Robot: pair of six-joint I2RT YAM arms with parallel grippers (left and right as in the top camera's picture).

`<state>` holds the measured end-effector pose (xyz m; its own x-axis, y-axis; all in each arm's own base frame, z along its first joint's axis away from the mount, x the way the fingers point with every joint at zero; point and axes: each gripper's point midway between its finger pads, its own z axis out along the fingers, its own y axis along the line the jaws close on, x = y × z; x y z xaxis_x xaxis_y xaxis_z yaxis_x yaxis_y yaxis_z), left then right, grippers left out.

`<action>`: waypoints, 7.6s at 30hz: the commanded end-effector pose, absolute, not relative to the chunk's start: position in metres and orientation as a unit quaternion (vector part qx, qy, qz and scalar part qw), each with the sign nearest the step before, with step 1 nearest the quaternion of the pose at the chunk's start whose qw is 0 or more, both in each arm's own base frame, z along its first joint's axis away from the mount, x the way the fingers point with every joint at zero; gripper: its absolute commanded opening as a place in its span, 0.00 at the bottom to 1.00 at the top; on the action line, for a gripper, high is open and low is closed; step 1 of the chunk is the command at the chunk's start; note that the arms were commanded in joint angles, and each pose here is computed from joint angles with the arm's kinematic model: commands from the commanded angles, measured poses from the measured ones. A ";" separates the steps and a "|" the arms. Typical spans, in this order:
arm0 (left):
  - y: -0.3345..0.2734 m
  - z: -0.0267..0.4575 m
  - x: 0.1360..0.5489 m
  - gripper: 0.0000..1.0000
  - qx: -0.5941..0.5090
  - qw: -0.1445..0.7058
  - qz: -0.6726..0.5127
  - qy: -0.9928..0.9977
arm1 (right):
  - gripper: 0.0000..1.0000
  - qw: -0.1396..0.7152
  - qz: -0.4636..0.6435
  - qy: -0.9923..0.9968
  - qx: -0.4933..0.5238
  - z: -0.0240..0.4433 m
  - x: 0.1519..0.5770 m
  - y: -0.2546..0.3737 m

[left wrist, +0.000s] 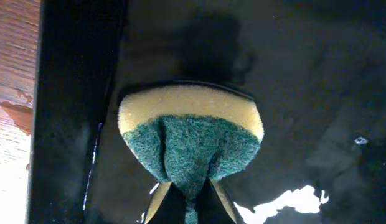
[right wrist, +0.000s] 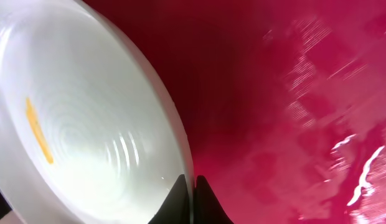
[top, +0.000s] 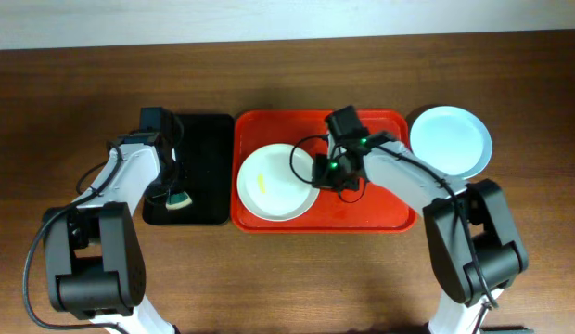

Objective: Clean dirty plates on tray and stack at the side
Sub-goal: 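Hold the stained white plate's rim steady with the right gripper, then carry the sponge with the left gripper over the stained white plate, then scrub the white plate with the sponge while the right gripper holds the rim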

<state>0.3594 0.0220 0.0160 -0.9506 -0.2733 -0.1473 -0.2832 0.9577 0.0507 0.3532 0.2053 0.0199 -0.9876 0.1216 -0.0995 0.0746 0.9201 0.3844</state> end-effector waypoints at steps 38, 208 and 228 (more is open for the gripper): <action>0.024 0.023 0.358 0.01 -0.149 0.079 0.041 0.985 | 0.18 0.114 0.098 0.989 -0.013 0.035 0.371 0.179; -0.157 0.020 0.373 0.00 0.011 0.080 -0.045 0.996 | 0.04 0.105 0.167 0.980 -0.036 0.015 0.357 0.207; -0.183 -0.034 0.338 0.00 0.042 0.010 -0.066 0.997 | 0.04 0.104 0.167 0.980 -0.036 0.015 0.357 0.207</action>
